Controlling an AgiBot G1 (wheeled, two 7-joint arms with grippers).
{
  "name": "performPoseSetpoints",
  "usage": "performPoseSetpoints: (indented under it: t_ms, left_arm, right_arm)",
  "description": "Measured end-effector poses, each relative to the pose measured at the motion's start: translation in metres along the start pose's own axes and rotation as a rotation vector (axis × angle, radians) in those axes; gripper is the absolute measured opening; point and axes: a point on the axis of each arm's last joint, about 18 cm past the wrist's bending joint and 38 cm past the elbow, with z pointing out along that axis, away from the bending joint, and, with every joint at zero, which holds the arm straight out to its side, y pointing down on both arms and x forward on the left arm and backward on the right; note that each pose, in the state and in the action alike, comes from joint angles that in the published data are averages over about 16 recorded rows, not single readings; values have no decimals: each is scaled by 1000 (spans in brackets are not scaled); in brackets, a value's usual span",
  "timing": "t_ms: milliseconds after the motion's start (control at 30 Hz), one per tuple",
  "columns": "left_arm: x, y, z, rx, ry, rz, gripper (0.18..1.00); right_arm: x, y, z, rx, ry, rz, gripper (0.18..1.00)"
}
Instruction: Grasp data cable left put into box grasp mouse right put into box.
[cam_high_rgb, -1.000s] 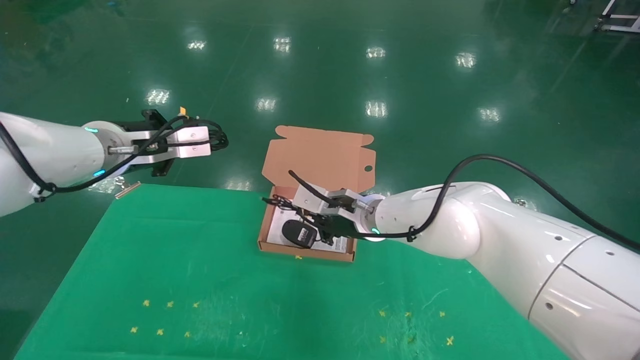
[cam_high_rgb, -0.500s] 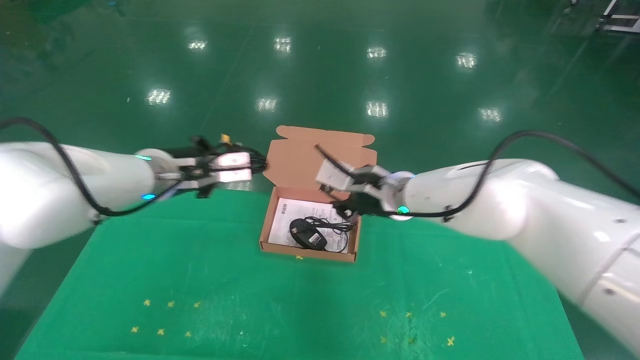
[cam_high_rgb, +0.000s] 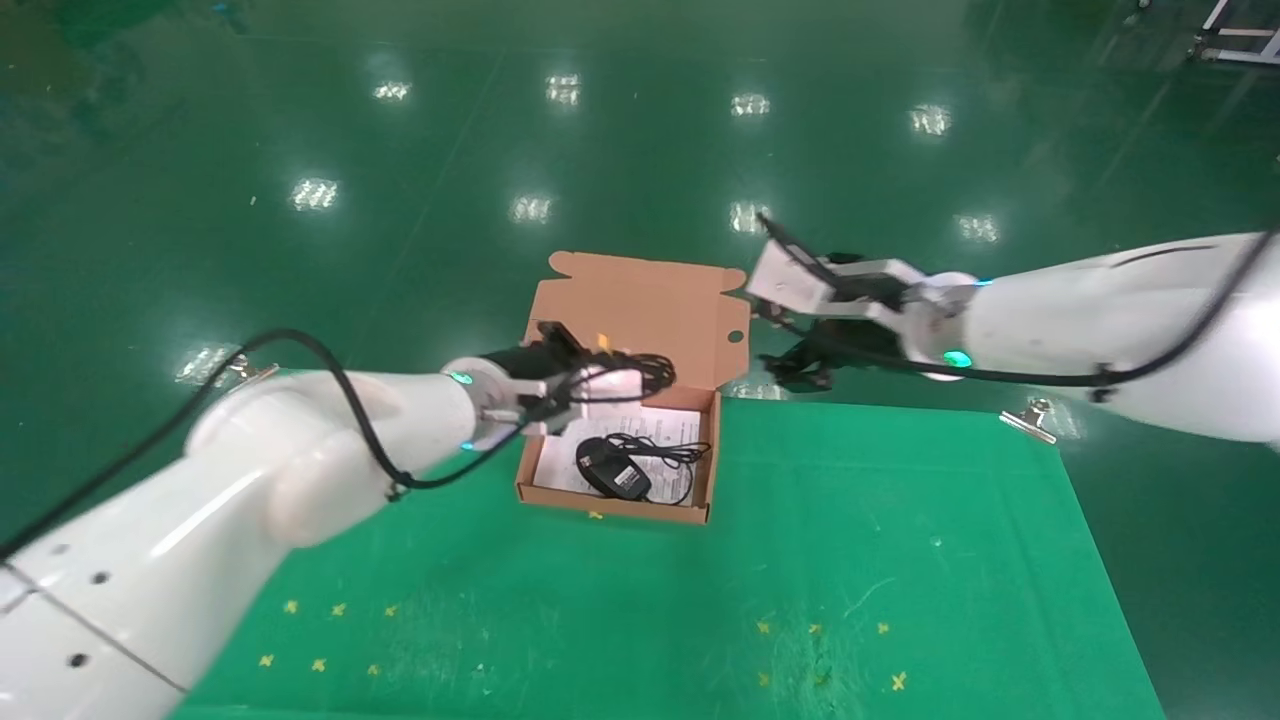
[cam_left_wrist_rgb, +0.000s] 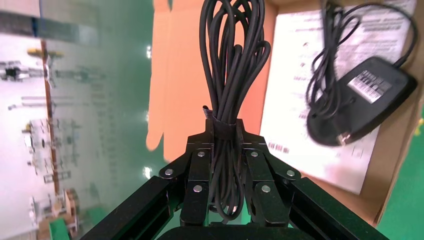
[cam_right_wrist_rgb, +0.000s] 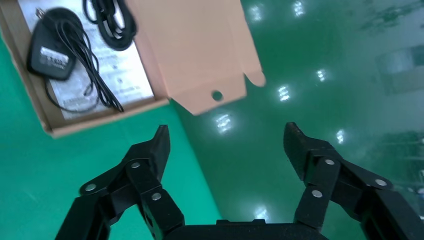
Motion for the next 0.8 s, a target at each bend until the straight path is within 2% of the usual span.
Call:
performPoseSetpoints:
  t_ms: [167,333,533,800]
  left_arm:
    - [17,-11,13,39,13,33,254]
    - [30,-16,20,61,25,62,254]
    - [36,-17,24,70,26,82,254]
    - [36,-16,24,72,23,89,266]
  right_arm:
    - [7,7,-20,-15,18,-10,835]
    - [8,9,-34,-26,28,-23,914]
    - [8,9,-43,-33,34,-39,969]
    - [8,8,-46,-36,35,-46,997]
